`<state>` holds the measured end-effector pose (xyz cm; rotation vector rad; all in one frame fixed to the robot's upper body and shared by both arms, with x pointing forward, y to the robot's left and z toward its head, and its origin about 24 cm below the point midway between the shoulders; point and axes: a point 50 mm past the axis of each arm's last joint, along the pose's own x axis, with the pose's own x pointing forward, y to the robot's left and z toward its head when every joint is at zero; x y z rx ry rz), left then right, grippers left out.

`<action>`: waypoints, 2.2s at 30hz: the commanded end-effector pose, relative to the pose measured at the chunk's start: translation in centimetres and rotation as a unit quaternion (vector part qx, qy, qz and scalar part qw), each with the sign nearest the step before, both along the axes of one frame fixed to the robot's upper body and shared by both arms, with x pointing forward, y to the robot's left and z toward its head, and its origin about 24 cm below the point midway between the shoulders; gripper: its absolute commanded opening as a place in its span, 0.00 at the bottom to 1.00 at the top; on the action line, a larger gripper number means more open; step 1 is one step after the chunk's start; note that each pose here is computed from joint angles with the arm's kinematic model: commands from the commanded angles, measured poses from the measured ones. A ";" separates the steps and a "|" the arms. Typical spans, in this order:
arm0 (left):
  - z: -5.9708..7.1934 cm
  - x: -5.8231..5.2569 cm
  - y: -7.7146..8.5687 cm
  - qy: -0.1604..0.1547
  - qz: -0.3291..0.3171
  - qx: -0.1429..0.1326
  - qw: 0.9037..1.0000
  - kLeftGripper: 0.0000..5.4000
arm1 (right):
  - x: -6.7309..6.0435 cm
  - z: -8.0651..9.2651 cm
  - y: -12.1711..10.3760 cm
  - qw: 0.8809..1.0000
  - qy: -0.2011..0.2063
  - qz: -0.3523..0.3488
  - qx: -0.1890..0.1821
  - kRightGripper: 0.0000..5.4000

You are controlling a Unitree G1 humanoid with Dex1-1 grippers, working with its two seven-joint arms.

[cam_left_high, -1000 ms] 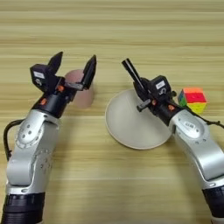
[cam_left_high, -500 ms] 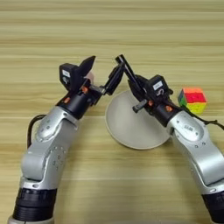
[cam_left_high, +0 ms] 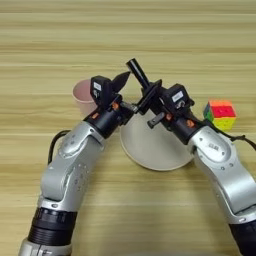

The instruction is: Move the objects on the table

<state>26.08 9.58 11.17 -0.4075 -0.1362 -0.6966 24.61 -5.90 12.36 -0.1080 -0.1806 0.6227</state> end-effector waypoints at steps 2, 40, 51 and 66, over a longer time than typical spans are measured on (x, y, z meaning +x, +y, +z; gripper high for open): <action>0.1 0.5 0.0 0.006 -0.002 -0.004 1.000 1.00 | -0.2 0.3 0.2 1.000 -0.004 0.003 0.002 0.17; 0.8 1.0 0.7 -0.008 0.002 -0.034 0.999 0.53 | -0.5 0.2 1.3 1.000 0.001 0.021 0.006 0.17; 1.0 0.5 1.3 -0.010 0.006 -0.046 0.999 0.28 | -0.3 0.2 1.2 1.000 0.001 0.021 0.007 0.17; 0.7 0.8 1.5 0.004 0.007 -0.048 0.999 0.19 | -0.4 1.0 1.5 1.000 -0.008 0.023 0.010 0.17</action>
